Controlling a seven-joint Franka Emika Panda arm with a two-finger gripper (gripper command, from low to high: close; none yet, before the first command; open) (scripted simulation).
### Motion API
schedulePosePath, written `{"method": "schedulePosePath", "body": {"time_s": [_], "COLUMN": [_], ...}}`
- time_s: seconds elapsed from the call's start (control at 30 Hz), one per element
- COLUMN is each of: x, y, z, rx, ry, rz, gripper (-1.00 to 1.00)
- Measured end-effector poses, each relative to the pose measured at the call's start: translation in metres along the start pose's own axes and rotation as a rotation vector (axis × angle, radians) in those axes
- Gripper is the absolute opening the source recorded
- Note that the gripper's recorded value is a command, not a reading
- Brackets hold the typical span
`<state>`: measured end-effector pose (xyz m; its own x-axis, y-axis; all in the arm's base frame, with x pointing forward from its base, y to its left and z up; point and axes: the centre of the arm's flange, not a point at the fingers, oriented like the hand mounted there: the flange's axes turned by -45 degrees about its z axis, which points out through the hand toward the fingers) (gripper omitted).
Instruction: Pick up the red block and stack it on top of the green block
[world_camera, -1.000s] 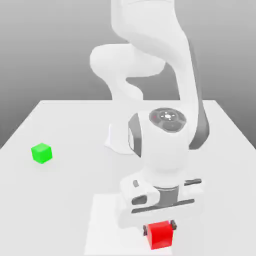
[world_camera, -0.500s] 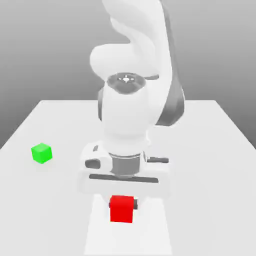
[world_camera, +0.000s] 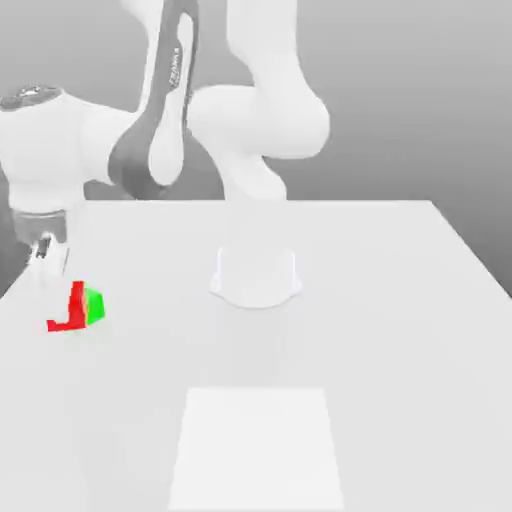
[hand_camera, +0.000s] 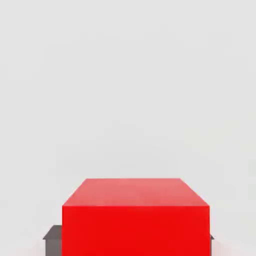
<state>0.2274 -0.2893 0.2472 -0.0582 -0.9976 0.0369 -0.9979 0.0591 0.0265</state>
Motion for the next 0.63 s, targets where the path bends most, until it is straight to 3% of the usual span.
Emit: {"method": "schedulePosePath", "body": {"time_s": [0.27,0.53,0.57,0.63], "x": [0.033,0.031,0.029,0.026], "y": [0.121,0.126,0.123,0.115], "z": [0.007,0.066,0.07,0.07], "rx": [0.014,0.018,0.016,0.017], "ry": [-0.041,-0.047,-0.045,-0.045], "rz": [0.647,0.691,0.679,0.655], "gripper": [-1.0,-1.0,1.0,1.0]}}
